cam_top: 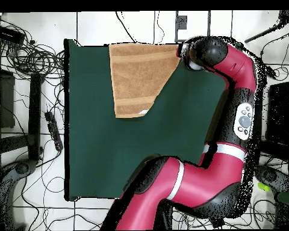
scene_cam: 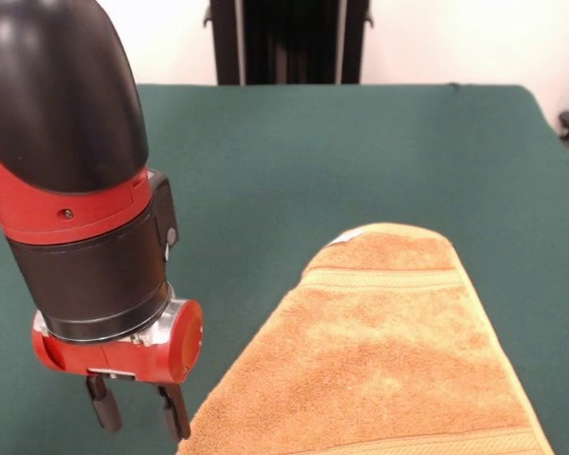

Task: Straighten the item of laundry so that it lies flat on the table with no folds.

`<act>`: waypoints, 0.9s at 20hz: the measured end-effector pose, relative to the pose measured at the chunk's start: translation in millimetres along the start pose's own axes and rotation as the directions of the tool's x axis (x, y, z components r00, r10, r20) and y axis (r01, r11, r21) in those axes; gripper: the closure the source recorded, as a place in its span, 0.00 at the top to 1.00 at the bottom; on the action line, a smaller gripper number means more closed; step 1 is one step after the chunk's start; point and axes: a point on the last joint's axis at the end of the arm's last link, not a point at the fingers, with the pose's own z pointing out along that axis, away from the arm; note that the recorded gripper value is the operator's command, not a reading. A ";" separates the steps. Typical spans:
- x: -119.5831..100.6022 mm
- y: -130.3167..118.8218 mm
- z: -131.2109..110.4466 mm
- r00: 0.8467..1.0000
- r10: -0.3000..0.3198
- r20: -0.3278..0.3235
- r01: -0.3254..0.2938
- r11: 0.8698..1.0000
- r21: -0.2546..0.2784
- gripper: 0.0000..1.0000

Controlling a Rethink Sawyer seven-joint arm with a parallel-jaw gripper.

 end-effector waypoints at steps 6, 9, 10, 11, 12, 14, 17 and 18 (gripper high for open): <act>-4.3 0.1 -4.5 1.000 0.022 0.009 -0.022 0.999 -0.035 1.00; -5.7 -1.0 -6.3 1.000 0.025 0.012 -0.024 0.999 -0.037 1.00; -5.6 -0.9 -6.4 1.000 0.024 0.010 -0.024 0.999 -0.037 1.00; -5.2 -0.5 -6.8 1.000 0.024 0.006 -0.024 0.999 -0.038 1.00; -4.8 -0.2 -7.3 1.000 0.023 0.001 -0.023 0.999 -0.039 1.00; -3.9 0.9 -11.3 1.000 0.020 -0.022 -0.021 0.999 -0.044 1.00; -3.7 3.8 -19.6 0.998 0.013 -0.055 -0.016 0.999 -0.052 1.00; -4.0 4.8 -22.2 0.998 0.010 -0.062 -0.014 0.998 -0.054 1.00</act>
